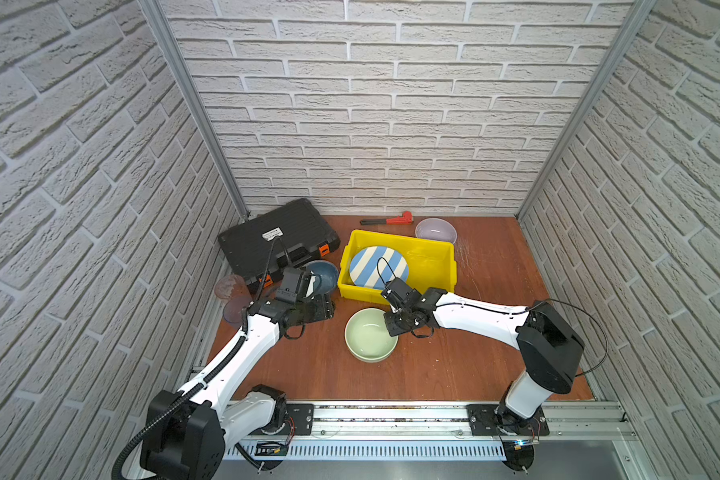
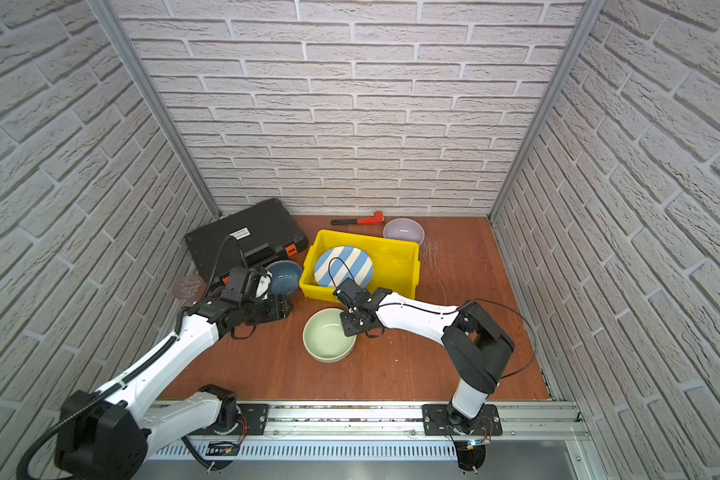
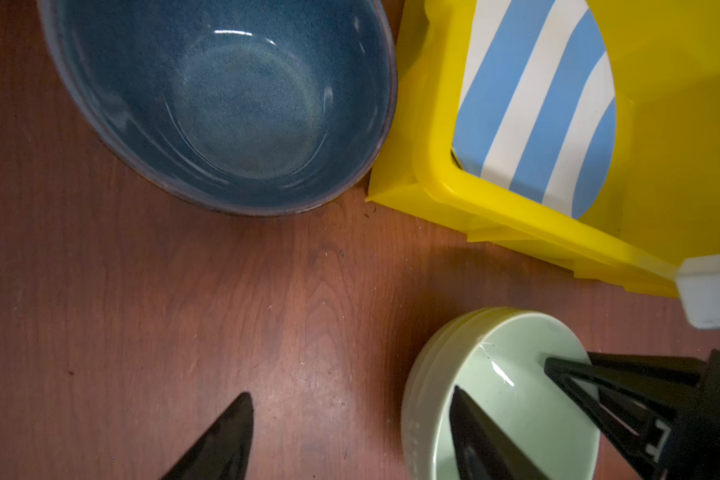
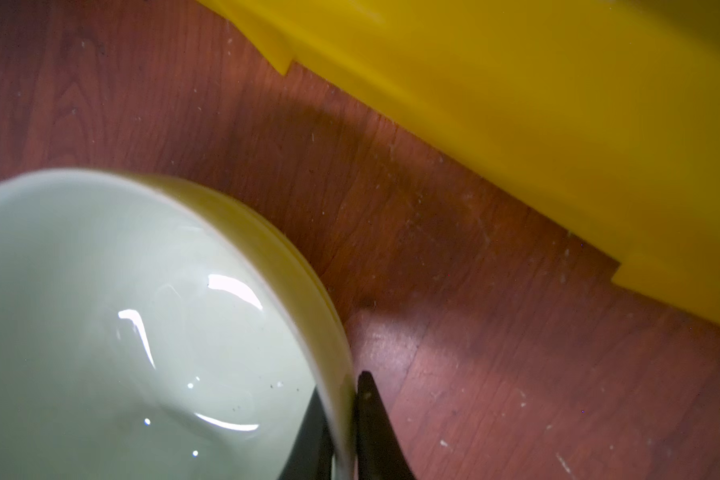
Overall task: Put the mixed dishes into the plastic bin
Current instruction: 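Grip the pale green bowl rims with both grippers from opposite sides, then lift the pale green bowl with both grippers and carry it into the yellow bin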
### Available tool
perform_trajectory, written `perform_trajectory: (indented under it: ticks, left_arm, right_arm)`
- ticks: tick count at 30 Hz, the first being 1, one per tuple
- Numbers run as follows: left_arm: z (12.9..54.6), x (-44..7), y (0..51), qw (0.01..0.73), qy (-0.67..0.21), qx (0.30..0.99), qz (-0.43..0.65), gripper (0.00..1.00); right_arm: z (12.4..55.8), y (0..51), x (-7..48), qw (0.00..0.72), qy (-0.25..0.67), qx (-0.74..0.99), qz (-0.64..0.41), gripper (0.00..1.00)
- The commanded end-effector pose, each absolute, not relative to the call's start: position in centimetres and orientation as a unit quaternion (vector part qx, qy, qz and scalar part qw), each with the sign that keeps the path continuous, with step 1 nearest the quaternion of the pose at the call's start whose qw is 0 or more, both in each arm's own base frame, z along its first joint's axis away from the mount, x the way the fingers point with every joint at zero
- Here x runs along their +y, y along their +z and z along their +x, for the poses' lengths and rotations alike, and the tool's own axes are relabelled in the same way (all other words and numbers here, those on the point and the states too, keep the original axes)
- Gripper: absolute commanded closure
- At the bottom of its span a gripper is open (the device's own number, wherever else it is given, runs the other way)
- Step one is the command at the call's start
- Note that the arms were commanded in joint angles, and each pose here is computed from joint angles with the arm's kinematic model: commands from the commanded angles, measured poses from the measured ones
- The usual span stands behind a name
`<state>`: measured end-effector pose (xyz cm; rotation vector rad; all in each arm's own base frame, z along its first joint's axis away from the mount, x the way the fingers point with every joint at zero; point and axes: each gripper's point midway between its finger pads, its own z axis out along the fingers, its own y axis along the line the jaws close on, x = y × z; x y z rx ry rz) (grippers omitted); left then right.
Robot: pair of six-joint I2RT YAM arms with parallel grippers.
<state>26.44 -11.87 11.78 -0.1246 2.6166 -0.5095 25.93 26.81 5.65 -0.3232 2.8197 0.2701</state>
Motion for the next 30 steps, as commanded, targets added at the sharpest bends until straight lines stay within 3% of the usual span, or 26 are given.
perform_trajectory:
  ticks: [1,14,24,30]
  left_arm:
    - [29.1,-12.1,13.6,0.274,-0.191,0.942,-0.033,0.26]
    - [34.8,-13.5,15.7,0.308,-0.207,0.929,-0.005,0.40]
    - [38.0,-14.0,14.7,0.315,-0.192,0.929,0.006,0.54]
    - [39.1,-15.7,14.3,0.308,-0.233,0.922,0.018,0.58]
  right_arm:
    - [26.7,8.0,28.8,0.165,0.131,0.970,-0.122,0.94]
    - [28.4,17.0,29.4,0.207,0.199,0.945,-0.157,0.94]
    - [35.1,23.9,24.7,0.291,0.202,0.928,-0.112,0.94]
    - [40.2,24.9,22.4,0.314,0.196,0.926,-0.070,0.94]
